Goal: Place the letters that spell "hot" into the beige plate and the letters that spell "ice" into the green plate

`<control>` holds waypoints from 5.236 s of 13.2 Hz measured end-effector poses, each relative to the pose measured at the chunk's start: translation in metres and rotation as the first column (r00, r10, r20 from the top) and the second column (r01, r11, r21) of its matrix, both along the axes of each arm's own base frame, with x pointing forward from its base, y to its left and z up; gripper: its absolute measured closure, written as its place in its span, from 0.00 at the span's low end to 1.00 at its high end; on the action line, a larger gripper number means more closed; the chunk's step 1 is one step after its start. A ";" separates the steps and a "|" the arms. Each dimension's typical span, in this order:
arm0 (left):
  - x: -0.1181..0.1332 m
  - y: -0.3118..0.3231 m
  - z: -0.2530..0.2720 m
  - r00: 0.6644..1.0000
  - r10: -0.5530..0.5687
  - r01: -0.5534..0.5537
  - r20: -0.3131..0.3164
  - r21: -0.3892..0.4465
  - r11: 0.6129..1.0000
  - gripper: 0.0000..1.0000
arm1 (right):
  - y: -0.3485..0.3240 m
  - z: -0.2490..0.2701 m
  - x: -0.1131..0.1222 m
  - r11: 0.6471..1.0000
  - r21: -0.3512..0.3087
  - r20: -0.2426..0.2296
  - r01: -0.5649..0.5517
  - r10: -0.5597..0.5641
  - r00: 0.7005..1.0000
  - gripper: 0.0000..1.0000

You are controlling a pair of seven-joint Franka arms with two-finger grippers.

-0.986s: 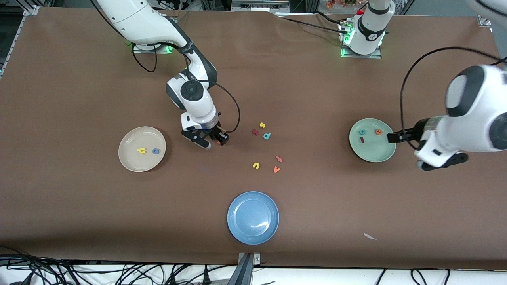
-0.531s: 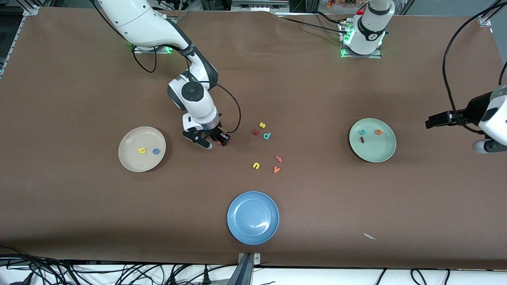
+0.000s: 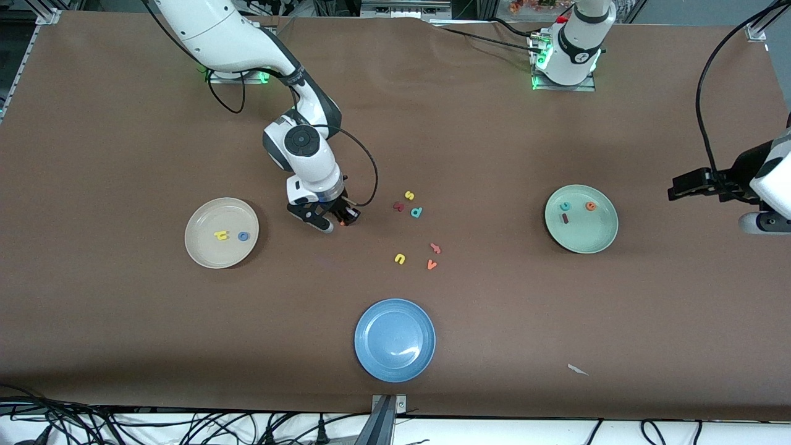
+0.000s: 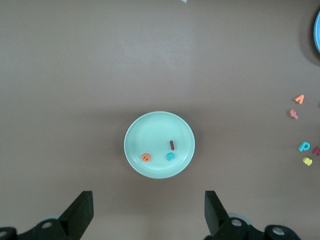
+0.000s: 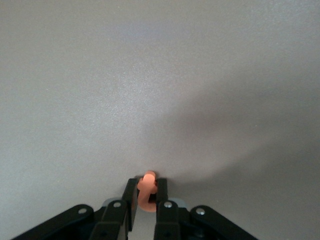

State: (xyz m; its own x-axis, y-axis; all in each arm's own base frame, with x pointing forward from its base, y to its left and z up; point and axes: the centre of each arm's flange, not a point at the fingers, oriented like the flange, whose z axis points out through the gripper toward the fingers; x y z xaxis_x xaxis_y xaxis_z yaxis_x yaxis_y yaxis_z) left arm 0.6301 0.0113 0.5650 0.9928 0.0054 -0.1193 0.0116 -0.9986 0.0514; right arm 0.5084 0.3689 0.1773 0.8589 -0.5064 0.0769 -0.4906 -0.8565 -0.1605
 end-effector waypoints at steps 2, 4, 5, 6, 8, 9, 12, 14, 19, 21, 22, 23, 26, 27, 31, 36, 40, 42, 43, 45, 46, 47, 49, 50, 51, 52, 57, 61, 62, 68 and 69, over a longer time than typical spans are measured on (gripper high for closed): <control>0.004 -0.001 -0.015 1.000 -0.001 0.001 0.009 -0.001 1.000 0.05 | -0.004 0.003 0.005 1.000 -0.010 0.013 -0.019 0.019 1.000 0.81; 0.007 -0.002 -0.026 1.000 -0.002 0.002 0.016 -0.002 1.000 0.01 | -0.017 0.014 0.014 0.997 -0.052 0.014 -0.061 0.062 0.998 0.81; 0.007 -0.002 -0.028 1.000 -0.001 0.001 0.017 -0.002 1.000 0.00 | -0.025 0.024 0.019 0.993 -0.080 0.007 -0.091 0.091 0.996 0.81; 0.007 -0.001 -0.027 1.000 0.000 0.000 0.019 -0.001 1.000 0.00 | -0.036 0.036 0.025 0.986 -0.108 -0.002 -0.127 0.127 0.992 0.81; 0.007 0.003 -0.027 1.000 0.007 -0.007 0.019 -0.001 1.000 0.00 | -0.077 0.061 0.041 0.964 -0.156 -0.022 -0.214 0.213 0.977 0.81; 0.007 0.004 -0.028 1.000 0.009 -0.009 0.019 -0.001 1.000 0.00 | -0.104 0.070 0.048 0.952 -0.173 -0.032 -0.253 0.251 0.967 0.81; 0.007 0.005 -0.028 1.000 0.010 -0.010 0.016 -0.001 1.000 0.00 | -0.170 0.076 0.048 0.912 -0.207 -0.103 -0.354 0.340 0.935 0.81; 0.007 0.004 -0.029 1.000 0.009 -0.009 0.013 -0.001 1.000 0.00 | -0.210 0.075 0.041 0.887 -0.193 -0.155 -0.420 0.395 0.905 0.81; 0.006 0.004 -0.030 1.000 0.009 -0.009 0.011 -0.001 1.000 0.00 | -0.268 0.078 0.028 0.846 -0.128 -0.261 -0.518 0.475 0.840 0.81; 0.006 0.004 -0.030 1.000 0.008 -0.008 0.010 -0.001 1.000 0.00 | -0.276 0.078 0.029 0.842 -0.126 -0.265 -0.525 0.481 0.836 0.75; 0.006 0.004 -0.030 1.000 0.008 -0.008 0.009 -0.001 1.000 0.00 | -0.276 0.078 0.029 0.842 -0.126 -0.266 -0.525 0.481 0.835 0.70; 0.006 0.004 -0.030 1.000 0.008 -0.008 0.008 -0.001 1.000 0.00 | -0.275 0.078 0.029 0.841 -0.126 -0.266 -0.526 0.482 0.835 0.59; 0.006 0.004 -0.031 1.000 0.008 -0.008 0.007 -0.001 1.000 0.00 | -0.275 0.081 0.030 0.841 -0.128 -0.262 -0.525 0.482 0.836 0.26; 0.006 0.004 -0.031 1.000 0.008 -0.008 0.007 -0.001 1.000 0.00 | -0.275 0.089 0.031 0.844 -0.127 -0.264 -0.521 0.478 0.838 0.15; 0.006 0.004 -0.032 1.000 0.008 -0.008 0.005 -0.001 1.000 0.00 | -0.270 0.190 0.053 0.877 -0.065 -0.321 -0.477 0.434 0.842 0.00; 0.006 0.004 -0.032 1.000 0.008 -0.008 0.004 -0.001 1.000 0.00 | -0.264 0.301 0.073 0.879 -0.048 -0.305 -0.474 0.439 0.845 0.00; 0.006 0.004 -0.032 1.000 0.007 -0.007 0.004 -0.001 1.000 0.00 | -0.284 0.363 0.069 0.885 -0.051 -0.284 -0.463 0.431 0.856 0.00; 0.006 0.004 -0.032 1.000 0.007 -0.007 0.003 -0.001 1.000 0.00 | -0.311 0.374 0.067 0.871 -0.041 -0.283 -0.489 0.459 0.842 0.00; 0.006 0.004 -0.033 1.000 0.007 -0.007 0.003 -0.001 1.000 0.00 | -0.318 0.374 0.068 0.869 -0.035 -0.285 -0.494 0.465 0.838 0.00; 0.006 0.004 -0.033 1.000 0.007 -0.007 0.003 -0.001 1.000 0.00 | -0.318 0.378 0.069 0.866 -0.035 -0.281 -0.499 0.470 0.836 0.00; 0.006 0.004 -0.033 1.000 0.007 -0.007 0.003 -0.001 1.000 0.00 | -0.316 0.382 0.069 0.864 -0.038 -0.276 -0.502 0.474 0.836 0.00; 0.006 0.004 -0.033 1.000 0.007 -0.007 0.003 -0.001 1.000 0.00 | -0.314 0.385 0.069 0.862 -0.038 -0.273 -0.505 0.477 0.835 0.00; 0.006 0.004 -0.033 1.000 0.007 -0.007 0.003 -0.001 1.000 0.00 | -0.310 0.384 0.069 0.859 -0.037 -0.275 -0.510 0.482 0.832 0.00; 0.006 0.004 -0.033 1.000 0.007 -0.007 0.003 -0.001 1.000 0.00 | -0.310 0.381 0.071 0.859 -0.036 -0.279 -0.511 0.482 0.830 0.00; 0.006 0.004 -0.033 1.000 0.007 -0.007 0.003 -0.001 1.000 0.00 | -0.310 0.379 0.072 0.859 -0.034 -0.281 -0.510 0.482 0.830 0.00; 0.006 0.004 -0.033 1.000 0.007 -0.007 0.003 -0.001 1.000 0.00 | -0.311 0.379 0.073 0.859 -0.035 -0.280 -0.510 0.481 0.830 0.00; 0.006 0.004 -0.033 1.000 0.007 -0.007 0.002 -0.001 1.000 0.00 | -0.312 0.392 0.075 0.860 -0.047 -0.256 -0.508 0.482 0.838 0.00; 0.005 0.004 -0.033 1.000 0.007 -0.007 0.000 0.000 1.000 0.00 | -0.313 0.408 0.077 0.861 -0.060 -0.228 -0.504 0.480 0.847 0.00; 0.005 0.004 -0.033 1.000 0.007 -0.007 0.000 0.000 1.000 0.00 | -0.313 0.408 0.077 0.861 -0.060 -0.229 -0.504 0.480 0.847 0.00; 0.005 0.004 -0.033 1.000 0.007 -0.007 0.000 0.000 1.000 0.00 | -0.318 0.404 0.079 0.865 -0.058 -0.235 -0.498 0.473 0.849 0.00; 0.005 0.004 -0.033 1.000 0.007 -0.007 0.000 0.000 1.000 0.00 | -0.318 0.404 0.079 0.866 -0.058 -0.235 -0.497 0.472 0.850 0.00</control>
State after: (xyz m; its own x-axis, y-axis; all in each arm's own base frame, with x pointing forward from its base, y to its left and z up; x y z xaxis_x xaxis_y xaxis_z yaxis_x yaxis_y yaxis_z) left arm 0.6354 0.0151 0.5321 0.9928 0.0125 -0.1194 0.0188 -0.9985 0.0518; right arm 0.5870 0.0510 0.5817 0.9950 -0.0198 -0.0977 -0.0190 -0.9998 0.0090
